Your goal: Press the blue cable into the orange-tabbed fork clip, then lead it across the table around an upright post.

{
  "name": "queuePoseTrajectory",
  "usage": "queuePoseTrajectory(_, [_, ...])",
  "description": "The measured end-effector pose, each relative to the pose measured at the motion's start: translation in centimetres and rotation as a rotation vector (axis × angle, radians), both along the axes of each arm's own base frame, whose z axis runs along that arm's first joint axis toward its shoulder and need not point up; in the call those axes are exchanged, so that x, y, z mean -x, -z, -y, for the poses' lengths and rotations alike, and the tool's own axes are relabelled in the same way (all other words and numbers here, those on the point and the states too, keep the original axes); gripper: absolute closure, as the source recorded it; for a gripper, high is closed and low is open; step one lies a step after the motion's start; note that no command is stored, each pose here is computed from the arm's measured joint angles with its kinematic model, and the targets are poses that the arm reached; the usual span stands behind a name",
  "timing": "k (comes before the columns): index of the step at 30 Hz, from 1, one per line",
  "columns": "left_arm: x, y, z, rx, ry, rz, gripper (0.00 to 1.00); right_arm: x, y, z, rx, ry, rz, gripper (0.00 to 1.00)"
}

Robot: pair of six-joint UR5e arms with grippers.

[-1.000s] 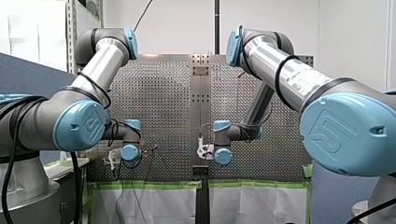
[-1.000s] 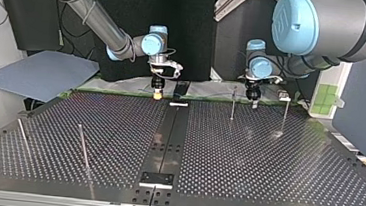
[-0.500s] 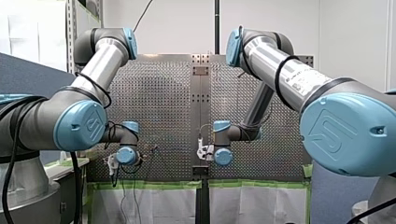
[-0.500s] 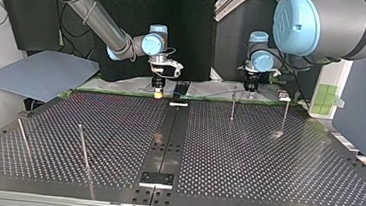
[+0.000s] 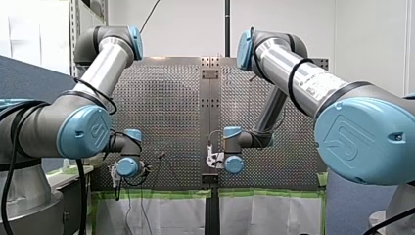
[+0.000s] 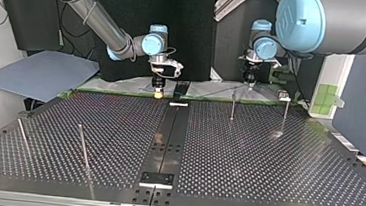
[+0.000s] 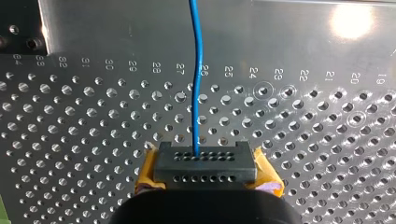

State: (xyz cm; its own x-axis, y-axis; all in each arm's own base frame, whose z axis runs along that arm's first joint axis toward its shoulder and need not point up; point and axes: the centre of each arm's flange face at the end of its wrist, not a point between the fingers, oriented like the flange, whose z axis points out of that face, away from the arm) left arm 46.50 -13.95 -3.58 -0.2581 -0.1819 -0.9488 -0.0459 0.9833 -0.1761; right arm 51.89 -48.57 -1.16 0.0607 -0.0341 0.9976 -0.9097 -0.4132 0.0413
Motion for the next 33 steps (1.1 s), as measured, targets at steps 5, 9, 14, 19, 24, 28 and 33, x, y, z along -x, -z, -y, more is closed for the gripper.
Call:
queuePoseTrajectory(5, [1.3, -1.1, 0.3, 0.032, 0.028, 0.006, 0.0, 0.0, 0.0, 0.0, 0.0, -0.001, -0.001, 1.0])
queuePoseTrajectory(9, [2.6, -2.2, 0.9, 0.057, 0.065, 0.001, 0.0, 0.0, 0.0, 0.0, 0.001, -0.001, 0.0, 1.0])
queuePoseTrajectory(14, [3.4, -3.6, 1.5, 0.072, 0.112, -0.007, 0.0, 0.0, 0.0, 0.0, 0.001, -0.001, 0.002, 1.0])
queuePoseTrajectory(19, [3.7, -4.9, 1.7, 0.062, 0.119, 0.006, 0.0, 0.1, 0.0, 0.1, 0.0, 0.0, 0.0, 1.0])
queuePoseTrajectory(24, [3.4, -5.7, 1.7, 0.038, 0.122, 0.043, 0.0, 0.2, 0.0, 0.2, -0.001, 0.002, 0.0, 1.0])
queuePoseTrajectory(28, [3.2, -6.0, 1.8, 0.022, 0.128, 0.07, 0.0, 0.2, 0.1, 0.2, -0.002, 0.002, -0.001, 1.0])
queuePoseTrajectory(33, [3.2, -6.0, 1.9, 0.011, 0.13, 0.077, 0.0, 0.2, 0.1, 0.2, -0.004, 0.002, -0.002, 1.0])
